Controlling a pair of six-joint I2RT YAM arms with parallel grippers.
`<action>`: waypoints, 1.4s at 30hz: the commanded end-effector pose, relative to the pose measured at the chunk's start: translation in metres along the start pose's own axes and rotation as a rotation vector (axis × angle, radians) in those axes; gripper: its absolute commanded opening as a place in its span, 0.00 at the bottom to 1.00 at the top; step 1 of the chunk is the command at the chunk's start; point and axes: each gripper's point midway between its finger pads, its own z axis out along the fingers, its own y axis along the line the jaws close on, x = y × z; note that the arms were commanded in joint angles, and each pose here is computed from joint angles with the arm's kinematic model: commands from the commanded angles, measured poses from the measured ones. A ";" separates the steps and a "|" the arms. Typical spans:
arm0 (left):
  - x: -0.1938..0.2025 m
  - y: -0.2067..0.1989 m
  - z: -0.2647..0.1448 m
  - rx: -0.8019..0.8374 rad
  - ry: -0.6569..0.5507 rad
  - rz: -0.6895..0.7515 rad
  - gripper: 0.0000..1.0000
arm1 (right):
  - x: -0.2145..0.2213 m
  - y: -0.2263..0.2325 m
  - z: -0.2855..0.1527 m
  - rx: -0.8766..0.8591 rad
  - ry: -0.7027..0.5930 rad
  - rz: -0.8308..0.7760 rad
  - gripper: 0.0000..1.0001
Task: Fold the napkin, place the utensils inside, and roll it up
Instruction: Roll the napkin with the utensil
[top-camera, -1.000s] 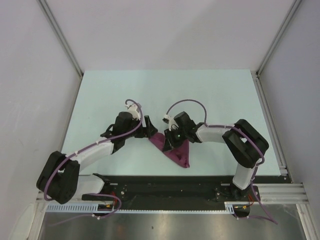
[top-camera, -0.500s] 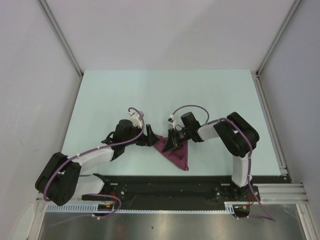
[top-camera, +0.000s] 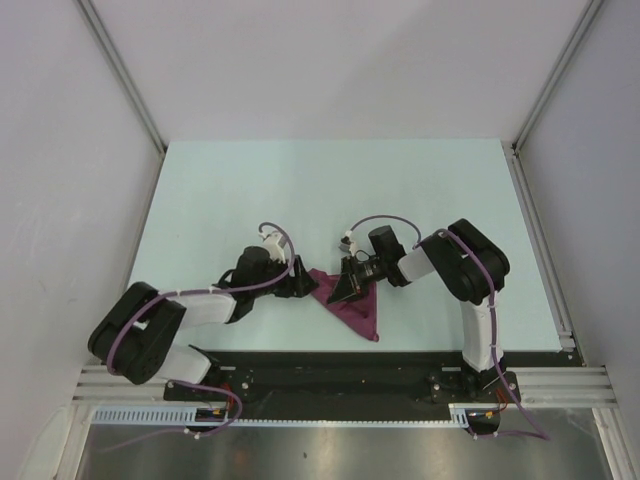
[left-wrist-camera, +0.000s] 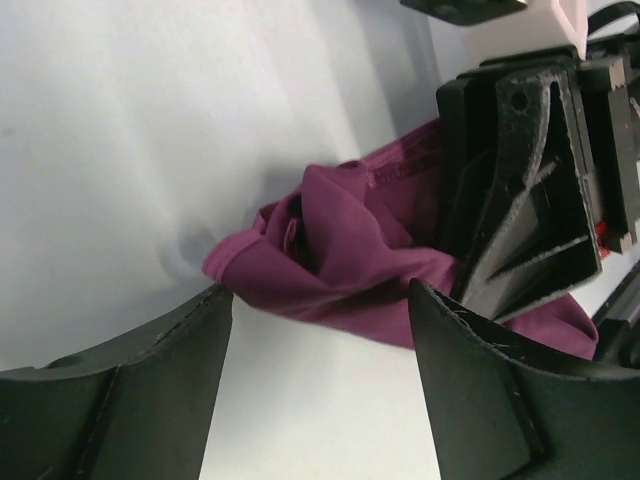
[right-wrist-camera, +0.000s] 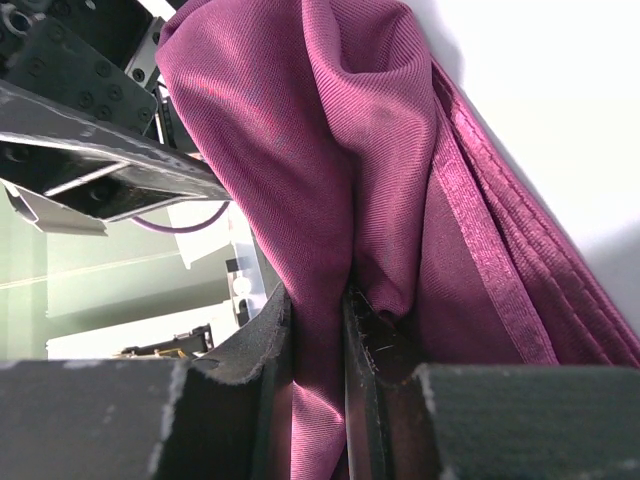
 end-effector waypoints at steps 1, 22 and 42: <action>-0.011 -0.001 0.012 0.007 -0.053 -0.006 0.73 | 0.018 -0.028 0.000 0.070 0.014 0.098 0.00; -0.014 -0.021 0.033 0.121 -0.100 -0.045 0.20 | 0.019 -0.041 0.001 0.092 0.027 0.110 0.00; -0.012 -0.023 0.035 0.044 -0.035 -0.029 0.00 | -0.023 0.011 -0.038 0.329 -0.085 -0.111 0.56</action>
